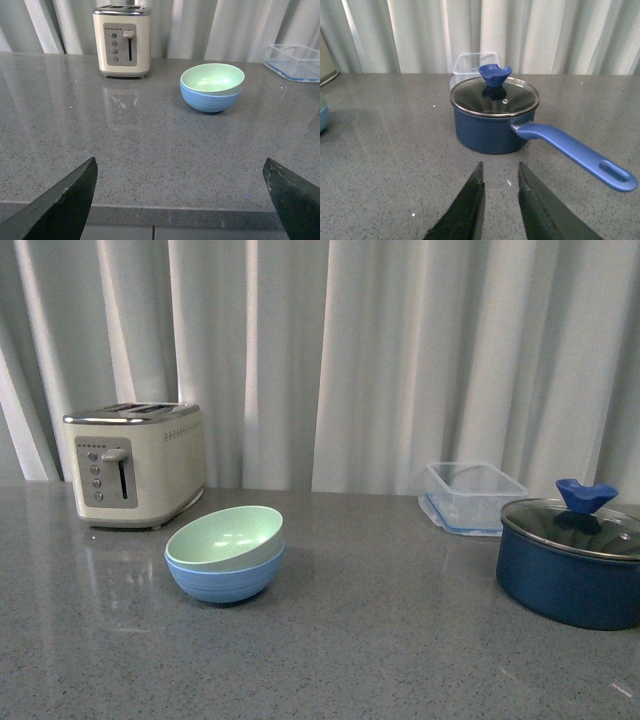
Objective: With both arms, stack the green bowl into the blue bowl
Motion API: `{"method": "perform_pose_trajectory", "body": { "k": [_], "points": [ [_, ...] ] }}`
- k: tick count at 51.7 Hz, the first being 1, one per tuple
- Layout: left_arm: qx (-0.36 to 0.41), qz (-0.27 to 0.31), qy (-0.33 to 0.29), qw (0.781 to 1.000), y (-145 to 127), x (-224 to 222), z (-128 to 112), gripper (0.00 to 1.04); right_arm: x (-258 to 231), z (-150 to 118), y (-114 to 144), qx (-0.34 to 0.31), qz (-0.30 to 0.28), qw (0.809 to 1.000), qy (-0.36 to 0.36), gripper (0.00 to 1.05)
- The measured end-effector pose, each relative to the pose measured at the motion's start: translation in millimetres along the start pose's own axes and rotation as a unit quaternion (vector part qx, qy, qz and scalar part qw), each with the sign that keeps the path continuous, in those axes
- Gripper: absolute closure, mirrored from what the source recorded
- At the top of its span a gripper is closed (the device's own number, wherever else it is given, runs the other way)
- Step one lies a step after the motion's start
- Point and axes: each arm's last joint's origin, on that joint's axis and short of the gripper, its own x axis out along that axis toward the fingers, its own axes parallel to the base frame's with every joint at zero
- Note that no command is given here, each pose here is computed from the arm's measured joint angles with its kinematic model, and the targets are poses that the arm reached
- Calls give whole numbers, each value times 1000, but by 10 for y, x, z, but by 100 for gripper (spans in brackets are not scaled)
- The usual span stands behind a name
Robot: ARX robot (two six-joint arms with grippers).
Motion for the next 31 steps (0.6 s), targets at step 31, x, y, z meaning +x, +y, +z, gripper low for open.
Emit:
{"method": "perform_pose_trajectory", "body": {
  "k": [31],
  "points": [
    [0, 0, 0, 1000, 0, 0, 0, 7, -309, -209, 169, -2, 2, 1000, -2, 104]
  ]
}}
